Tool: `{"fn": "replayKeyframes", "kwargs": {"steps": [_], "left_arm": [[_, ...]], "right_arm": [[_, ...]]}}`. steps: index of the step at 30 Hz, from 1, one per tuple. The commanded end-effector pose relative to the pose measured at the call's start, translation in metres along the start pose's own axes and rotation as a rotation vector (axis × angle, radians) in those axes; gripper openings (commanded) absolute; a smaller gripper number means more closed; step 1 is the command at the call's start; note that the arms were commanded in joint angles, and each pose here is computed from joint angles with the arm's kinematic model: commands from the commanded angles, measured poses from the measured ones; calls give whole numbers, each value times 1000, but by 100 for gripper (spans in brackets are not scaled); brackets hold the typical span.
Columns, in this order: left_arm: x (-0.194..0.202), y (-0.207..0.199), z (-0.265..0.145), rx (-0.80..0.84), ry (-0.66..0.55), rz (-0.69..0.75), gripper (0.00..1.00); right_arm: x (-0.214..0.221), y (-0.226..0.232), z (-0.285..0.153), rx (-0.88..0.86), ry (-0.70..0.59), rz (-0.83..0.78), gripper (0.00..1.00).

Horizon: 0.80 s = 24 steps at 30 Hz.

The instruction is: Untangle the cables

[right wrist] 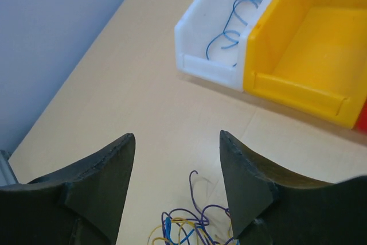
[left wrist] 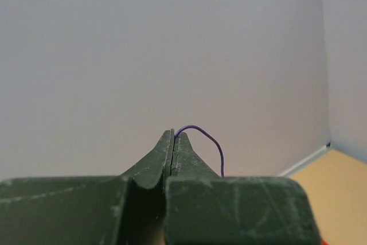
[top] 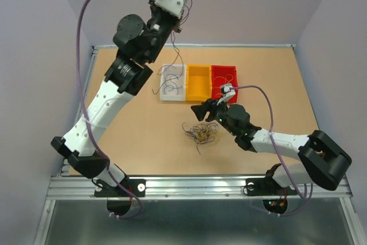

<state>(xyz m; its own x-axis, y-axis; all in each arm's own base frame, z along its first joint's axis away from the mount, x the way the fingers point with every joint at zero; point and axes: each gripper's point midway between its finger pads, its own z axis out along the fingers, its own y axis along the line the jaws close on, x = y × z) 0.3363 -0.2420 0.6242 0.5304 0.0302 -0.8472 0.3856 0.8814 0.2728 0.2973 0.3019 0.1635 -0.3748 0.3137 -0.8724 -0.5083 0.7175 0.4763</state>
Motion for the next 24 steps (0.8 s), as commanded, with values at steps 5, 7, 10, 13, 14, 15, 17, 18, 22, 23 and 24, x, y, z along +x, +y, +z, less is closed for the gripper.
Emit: {"fn": "replayKeyframes", "kwargs": {"steps": [5,7,10,13,14,15,17,18,22,23,24], "left_arm": [[50,-2,25,-10,64,9,0],[57,-8,28,14,71,-8,0],[73,-18,35,40,92,-23,0],[89,-25,40,54,115,-31,0],[98,-29,42,63,131,-31,0],[102,-32,43,68,136,-31,0],[117,-38,44,77,162,-30,0],[123,-39,44,79,171,-29,0],[158,-49,40,104,227,-34,0],[165,-49,38,108,237,-32,0],[177,-52,35,112,257,-35,0]], "right_arm": [[-55,-10,-31,93,-206,-18,71],[-64,-13,-38,114,-240,-15,71],[-75,-15,-47,132,-277,-9,71],[-81,-18,-55,154,-301,-5,71],[-85,-19,-59,158,-314,-2,71],[-88,-21,-62,169,-330,2,71],[-94,-22,-68,175,-351,7,71],[-96,-23,-71,180,-361,10,71],[-103,-25,-80,195,-391,15,71],[-103,-26,-81,196,-395,18,71],[-105,-26,-83,199,-400,17,71]]}}
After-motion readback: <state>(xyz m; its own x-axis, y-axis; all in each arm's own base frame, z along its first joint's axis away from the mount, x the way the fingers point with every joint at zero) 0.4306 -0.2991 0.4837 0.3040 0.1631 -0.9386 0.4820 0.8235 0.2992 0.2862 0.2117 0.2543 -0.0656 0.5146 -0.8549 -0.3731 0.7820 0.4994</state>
